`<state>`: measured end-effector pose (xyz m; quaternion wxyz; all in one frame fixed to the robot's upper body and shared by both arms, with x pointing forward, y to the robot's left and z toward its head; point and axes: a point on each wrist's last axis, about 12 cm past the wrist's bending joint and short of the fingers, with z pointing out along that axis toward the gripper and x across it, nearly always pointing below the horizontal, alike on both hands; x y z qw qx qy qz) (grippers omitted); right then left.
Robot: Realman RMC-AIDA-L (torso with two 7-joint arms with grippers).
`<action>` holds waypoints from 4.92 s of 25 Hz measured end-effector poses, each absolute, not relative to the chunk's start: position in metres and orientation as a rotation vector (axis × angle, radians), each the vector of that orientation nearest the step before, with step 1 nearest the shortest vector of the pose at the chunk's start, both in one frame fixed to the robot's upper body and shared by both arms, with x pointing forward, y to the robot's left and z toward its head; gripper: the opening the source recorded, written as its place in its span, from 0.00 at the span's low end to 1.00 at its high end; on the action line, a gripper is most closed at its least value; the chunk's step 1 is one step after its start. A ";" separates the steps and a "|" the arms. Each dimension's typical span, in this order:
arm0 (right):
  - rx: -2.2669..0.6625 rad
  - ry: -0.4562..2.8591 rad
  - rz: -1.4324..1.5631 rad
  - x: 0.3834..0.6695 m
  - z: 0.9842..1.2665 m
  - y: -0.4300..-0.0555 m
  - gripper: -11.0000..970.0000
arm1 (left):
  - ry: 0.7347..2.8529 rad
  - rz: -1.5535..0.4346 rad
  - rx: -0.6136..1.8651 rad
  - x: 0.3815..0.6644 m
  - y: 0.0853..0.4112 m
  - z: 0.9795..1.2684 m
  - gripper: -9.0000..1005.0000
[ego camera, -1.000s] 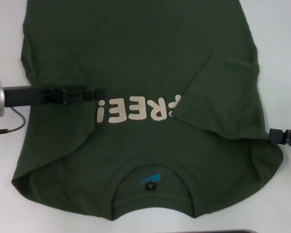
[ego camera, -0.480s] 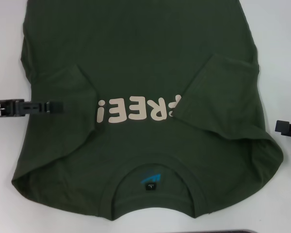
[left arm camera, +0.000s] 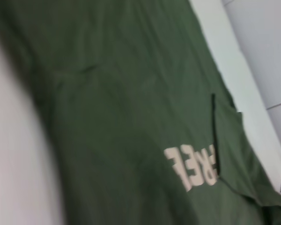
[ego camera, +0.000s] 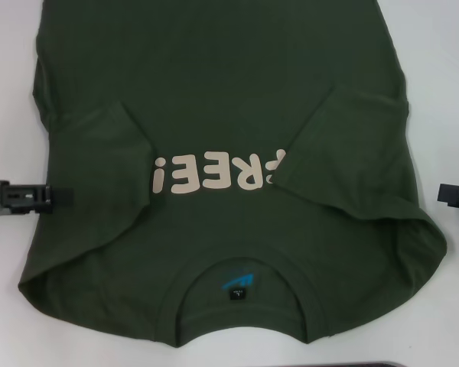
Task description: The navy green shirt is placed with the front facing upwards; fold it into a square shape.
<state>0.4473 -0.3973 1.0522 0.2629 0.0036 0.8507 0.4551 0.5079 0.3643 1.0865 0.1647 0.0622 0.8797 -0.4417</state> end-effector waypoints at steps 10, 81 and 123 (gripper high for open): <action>-0.007 2.298 1.221 0.449 1.054 -0.398 0.84 | 2.611 -1.210 0.058 0.491 0.394 1.087 0.76; -0.009 2.292 1.229 0.456 1.058 -0.398 0.84 | 2.821 -1.200 0.183 0.484 0.373 1.070 0.37; 0.055 2.401 1.343 0.447 1.051 -0.389 0.75 | 2.811 -1.168 0.270 0.488 0.370 1.071 0.04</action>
